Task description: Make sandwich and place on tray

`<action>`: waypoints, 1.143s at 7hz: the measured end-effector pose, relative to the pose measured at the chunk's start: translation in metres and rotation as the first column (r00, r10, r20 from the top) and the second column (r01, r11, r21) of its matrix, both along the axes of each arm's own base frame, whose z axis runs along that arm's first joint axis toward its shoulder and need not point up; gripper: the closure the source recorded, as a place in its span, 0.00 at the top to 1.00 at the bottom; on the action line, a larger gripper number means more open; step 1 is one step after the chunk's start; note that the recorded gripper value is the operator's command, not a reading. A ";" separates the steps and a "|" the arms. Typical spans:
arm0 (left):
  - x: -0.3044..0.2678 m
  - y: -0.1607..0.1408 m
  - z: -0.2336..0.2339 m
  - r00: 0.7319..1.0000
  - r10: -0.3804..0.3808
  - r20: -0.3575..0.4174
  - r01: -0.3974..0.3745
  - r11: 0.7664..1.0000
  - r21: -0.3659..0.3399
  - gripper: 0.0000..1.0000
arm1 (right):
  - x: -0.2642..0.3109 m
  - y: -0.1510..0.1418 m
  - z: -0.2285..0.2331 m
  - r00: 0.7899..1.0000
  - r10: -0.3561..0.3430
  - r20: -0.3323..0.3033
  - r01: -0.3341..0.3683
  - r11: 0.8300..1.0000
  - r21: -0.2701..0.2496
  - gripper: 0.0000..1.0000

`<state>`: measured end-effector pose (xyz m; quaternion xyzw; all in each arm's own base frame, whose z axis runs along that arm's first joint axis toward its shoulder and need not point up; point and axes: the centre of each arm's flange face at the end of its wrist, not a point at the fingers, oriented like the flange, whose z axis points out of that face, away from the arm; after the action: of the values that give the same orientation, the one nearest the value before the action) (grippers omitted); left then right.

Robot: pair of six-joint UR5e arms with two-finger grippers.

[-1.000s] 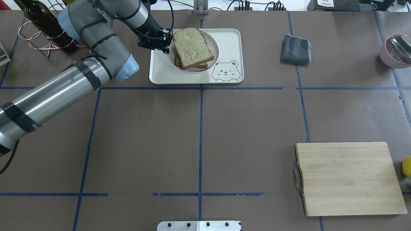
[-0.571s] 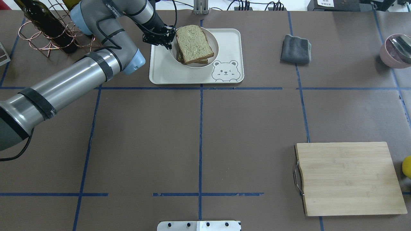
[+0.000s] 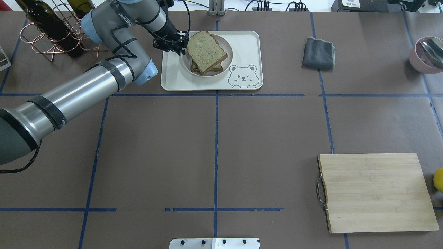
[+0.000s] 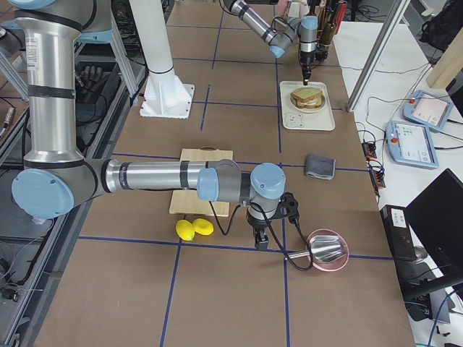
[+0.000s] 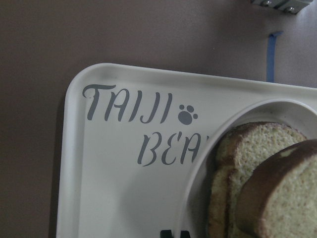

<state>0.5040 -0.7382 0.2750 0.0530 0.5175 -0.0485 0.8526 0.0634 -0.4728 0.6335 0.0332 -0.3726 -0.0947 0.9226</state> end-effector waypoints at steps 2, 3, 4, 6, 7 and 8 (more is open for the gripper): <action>0.000 0.000 -0.003 1.000 0.008 0.003 -0.008 1.000 0.028 1.00 | 0.000 -0.001 0.000 1.000 0.001 0.000 -0.001 1.000 0.000 1.00; -0.005 -0.002 -0.008 1.000 0.014 0.004 -0.015 0.998 0.058 1.00 | 0.000 -0.001 0.000 1.000 0.000 0.000 0.000 1.000 0.000 1.00; -0.016 -0.004 -0.015 1.000 0.014 0.004 -0.015 0.996 0.086 1.00 | 0.000 -0.001 0.000 1.000 0.001 0.000 -0.001 1.000 0.000 1.00; -0.057 0.016 -0.019 0.999 0.022 0.033 -0.026 0.992 0.127 1.00 | 0.000 -0.001 -0.001 1.000 0.003 0.000 -0.003 1.000 0.000 1.00; -0.091 0.035 -0.012 0.998 0.029 0.054 -0.037 0.986 0.163 1.00 | 0.000 -0.001 -0.002 1.000 0.006 0.000 -0.006 1.000 -0.002 1.00; -0.131 0.054 0.002 0.996 0.033 0.077 -0.049 0.977 0.208 1.00 | 0.000 0.000 -0.001 1.000 0.009 -0.001 -0.009 1.000 -0.006 1.00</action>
<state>0.3729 -0.6844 0.2773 0.1337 0.4893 0.0259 0.8614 0.0634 -0.4732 0.6325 0.0320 -0.3723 -0.0896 0.9232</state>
